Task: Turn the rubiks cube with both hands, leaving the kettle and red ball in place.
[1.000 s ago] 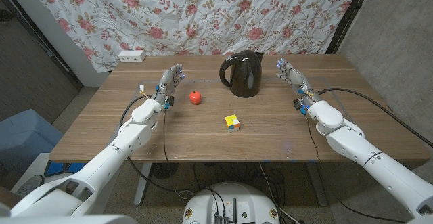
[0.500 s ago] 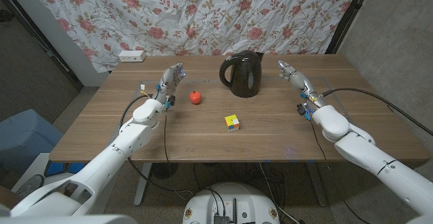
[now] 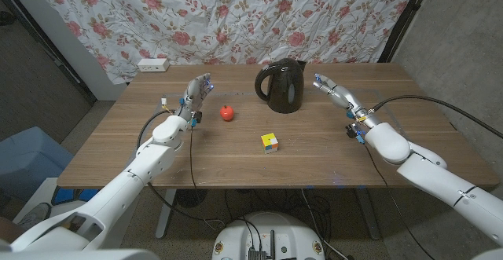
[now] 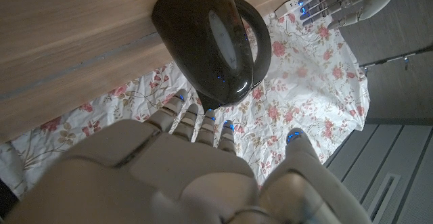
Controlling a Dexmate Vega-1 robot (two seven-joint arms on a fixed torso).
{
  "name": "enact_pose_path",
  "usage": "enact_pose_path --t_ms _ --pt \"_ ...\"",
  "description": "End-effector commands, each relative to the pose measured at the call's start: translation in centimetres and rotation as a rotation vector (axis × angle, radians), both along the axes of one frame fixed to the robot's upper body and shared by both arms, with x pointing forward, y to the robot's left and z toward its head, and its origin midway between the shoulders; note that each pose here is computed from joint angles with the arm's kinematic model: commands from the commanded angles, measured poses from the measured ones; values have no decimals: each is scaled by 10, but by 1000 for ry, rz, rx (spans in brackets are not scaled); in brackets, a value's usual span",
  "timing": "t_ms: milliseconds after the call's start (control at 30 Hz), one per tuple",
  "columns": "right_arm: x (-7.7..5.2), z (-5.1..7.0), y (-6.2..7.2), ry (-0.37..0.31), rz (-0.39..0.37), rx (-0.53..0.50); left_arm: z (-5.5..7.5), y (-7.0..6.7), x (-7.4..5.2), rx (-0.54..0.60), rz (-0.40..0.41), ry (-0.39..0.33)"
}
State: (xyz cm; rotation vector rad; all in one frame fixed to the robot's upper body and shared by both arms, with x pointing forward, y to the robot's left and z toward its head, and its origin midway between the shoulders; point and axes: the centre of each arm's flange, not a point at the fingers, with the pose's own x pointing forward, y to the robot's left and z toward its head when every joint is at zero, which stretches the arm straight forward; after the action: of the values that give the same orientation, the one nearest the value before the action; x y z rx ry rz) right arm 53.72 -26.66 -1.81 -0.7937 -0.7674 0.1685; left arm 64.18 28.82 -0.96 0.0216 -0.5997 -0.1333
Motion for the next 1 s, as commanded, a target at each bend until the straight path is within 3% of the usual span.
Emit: enact_pose_path --t_ms 33,533,1000 --pt "-16 1 16 -3 -66 -198 -1 3 5 -1 2 0" --pt "-32 16 38 1 -107 -422 2 8 9 6 0 2" --pt "-39 28 59 23 -142 -630 -10 14 7 -27 25 19"
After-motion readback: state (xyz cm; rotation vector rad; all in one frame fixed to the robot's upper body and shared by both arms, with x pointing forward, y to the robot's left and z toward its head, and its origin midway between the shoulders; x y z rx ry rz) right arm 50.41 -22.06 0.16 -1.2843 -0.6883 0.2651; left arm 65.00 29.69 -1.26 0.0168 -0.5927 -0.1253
